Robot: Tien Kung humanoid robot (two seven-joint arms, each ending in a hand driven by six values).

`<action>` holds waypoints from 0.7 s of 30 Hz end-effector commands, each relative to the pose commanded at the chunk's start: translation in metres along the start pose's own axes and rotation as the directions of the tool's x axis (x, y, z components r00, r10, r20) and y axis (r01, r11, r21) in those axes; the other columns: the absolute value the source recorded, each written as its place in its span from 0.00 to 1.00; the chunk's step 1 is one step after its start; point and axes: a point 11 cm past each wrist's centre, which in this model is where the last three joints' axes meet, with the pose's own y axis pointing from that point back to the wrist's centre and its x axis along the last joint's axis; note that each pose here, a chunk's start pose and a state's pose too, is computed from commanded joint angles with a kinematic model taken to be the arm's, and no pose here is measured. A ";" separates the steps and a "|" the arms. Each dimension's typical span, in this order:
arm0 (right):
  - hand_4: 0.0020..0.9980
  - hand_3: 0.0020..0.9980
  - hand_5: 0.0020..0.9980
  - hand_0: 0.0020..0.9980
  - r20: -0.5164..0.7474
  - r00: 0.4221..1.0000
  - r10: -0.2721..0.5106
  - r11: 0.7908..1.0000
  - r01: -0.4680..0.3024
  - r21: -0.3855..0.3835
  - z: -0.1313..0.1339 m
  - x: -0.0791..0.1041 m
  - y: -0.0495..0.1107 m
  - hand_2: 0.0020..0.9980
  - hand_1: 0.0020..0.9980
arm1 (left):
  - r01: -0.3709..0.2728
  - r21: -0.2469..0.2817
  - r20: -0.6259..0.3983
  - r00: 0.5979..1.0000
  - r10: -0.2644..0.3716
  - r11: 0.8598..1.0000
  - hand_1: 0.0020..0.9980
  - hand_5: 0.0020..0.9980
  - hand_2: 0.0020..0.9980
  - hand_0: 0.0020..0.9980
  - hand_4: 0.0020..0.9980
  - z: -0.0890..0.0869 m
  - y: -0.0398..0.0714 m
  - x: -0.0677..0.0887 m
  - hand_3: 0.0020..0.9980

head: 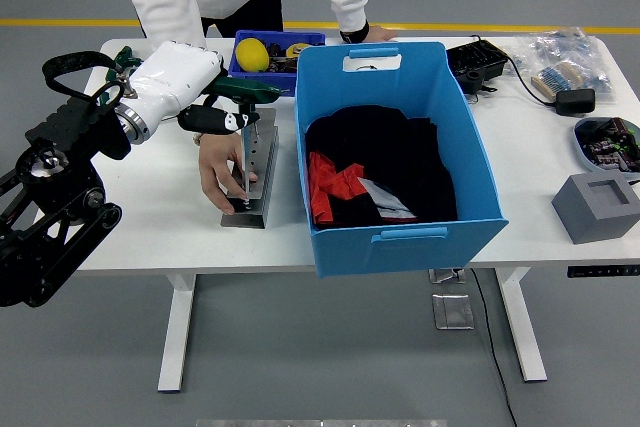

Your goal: Lift tool from toolbox,place it in box,lift tool from toolbox,place it in box

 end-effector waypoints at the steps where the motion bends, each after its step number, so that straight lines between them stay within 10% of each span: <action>1: 0.81 0.55 0.64 0.64 0.000 1.000 0.000 1.000 0.000 0.000 0.000 0.000 0.000 0.70 0.61 | -0.003 -0.003 0.003 1.000 0.003 1.000 0.00 0.59 0.00 0.14 0.78 0.001 0.000 0.002 0.06; 21: 0.81 0.55 0.64 0.64 0.000 1.000 -0.001 1.000 0.001 -0.001 0.000 0.000 0.000 0.70 0.61 | -0.019 -0.043 -0.096 0.995 0.015 0.999 0.00 0.58 0.00 0.14 0.76 0.005 0.008 0.051 0.06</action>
